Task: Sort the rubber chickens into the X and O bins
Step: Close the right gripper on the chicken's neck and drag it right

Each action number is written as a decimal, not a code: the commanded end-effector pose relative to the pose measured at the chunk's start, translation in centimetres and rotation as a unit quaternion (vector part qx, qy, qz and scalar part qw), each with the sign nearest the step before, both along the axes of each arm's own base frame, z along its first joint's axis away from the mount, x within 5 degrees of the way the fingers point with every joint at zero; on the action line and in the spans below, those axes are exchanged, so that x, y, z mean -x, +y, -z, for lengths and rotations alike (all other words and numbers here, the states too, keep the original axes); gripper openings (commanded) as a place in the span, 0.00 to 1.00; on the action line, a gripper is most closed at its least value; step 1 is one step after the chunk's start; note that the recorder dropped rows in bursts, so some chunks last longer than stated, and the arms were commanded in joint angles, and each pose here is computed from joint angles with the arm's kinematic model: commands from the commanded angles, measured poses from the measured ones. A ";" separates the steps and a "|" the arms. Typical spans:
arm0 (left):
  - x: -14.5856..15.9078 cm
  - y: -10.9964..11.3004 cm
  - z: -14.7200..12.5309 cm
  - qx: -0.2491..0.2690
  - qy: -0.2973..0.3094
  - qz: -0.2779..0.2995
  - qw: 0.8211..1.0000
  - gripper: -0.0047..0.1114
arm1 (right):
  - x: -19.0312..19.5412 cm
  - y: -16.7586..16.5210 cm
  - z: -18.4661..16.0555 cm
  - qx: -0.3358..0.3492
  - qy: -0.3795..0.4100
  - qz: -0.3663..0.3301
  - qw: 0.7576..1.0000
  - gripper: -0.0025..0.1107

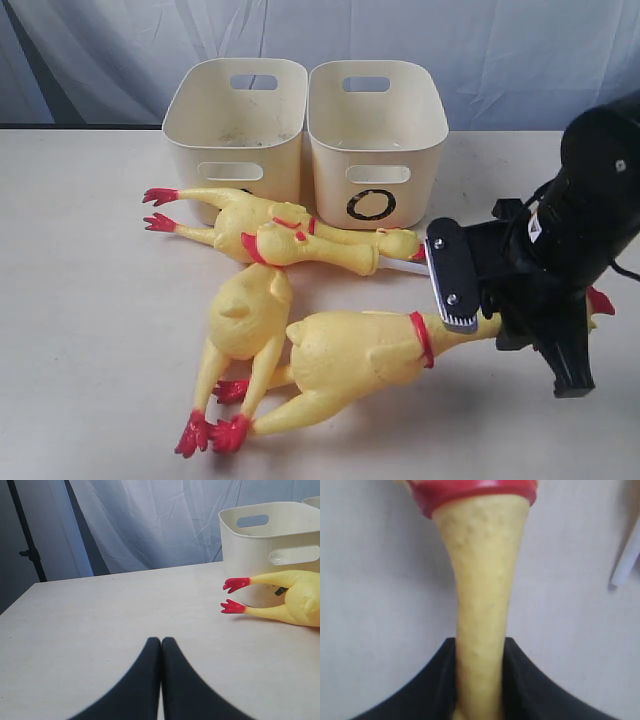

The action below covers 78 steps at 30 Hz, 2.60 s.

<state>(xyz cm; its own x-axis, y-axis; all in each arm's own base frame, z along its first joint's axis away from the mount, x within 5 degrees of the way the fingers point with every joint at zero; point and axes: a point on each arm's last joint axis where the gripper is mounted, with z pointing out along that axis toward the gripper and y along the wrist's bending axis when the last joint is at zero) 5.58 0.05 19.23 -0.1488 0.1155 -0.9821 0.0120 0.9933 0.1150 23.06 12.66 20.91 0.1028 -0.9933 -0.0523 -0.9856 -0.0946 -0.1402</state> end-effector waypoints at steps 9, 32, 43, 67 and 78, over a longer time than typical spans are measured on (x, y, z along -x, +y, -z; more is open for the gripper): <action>0.0 0.0 0.0 0.001 -0.003 -0.001 1.000 0.04 | 0.7 2.6 -5.4 -0.115 0.105 0.041 0.987 0.01; 0.0 0.0 0.0 0.001 -0.003 -0.001 1.000 0.04 | 2.1 2.5 -9.2 -0.175 0.095 0.083 0.977 0.01; 0.0 0.0 0.0 0.001 -0.003 -0.001 1.000 0.04 | 2.4 3.3 -9.6 -0.220 0.162 0.235 0.933 0.01; 0.0 0.0 0.0 0.002 -0.003 -0.001 1.000 0.04 | 4.6 4.5 -7.9 -0.285 0.299 0.297 0.861 0.01; 0.0 0.0 0.0 0.001 -0.003 -0.001 1.000 0.04 | 5.0 5.4 -8.3 -0.308 0.391 0.403 0.768 0.01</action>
<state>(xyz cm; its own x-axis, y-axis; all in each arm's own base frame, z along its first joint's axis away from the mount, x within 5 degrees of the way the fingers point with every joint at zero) 5.58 0.05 19.23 -0.1488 0.1155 -0.9821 0.0120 0.9933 0.1150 18.12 17.90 28.71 -0.8316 -0.4992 -0.2433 -0.4958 0.4699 0.7303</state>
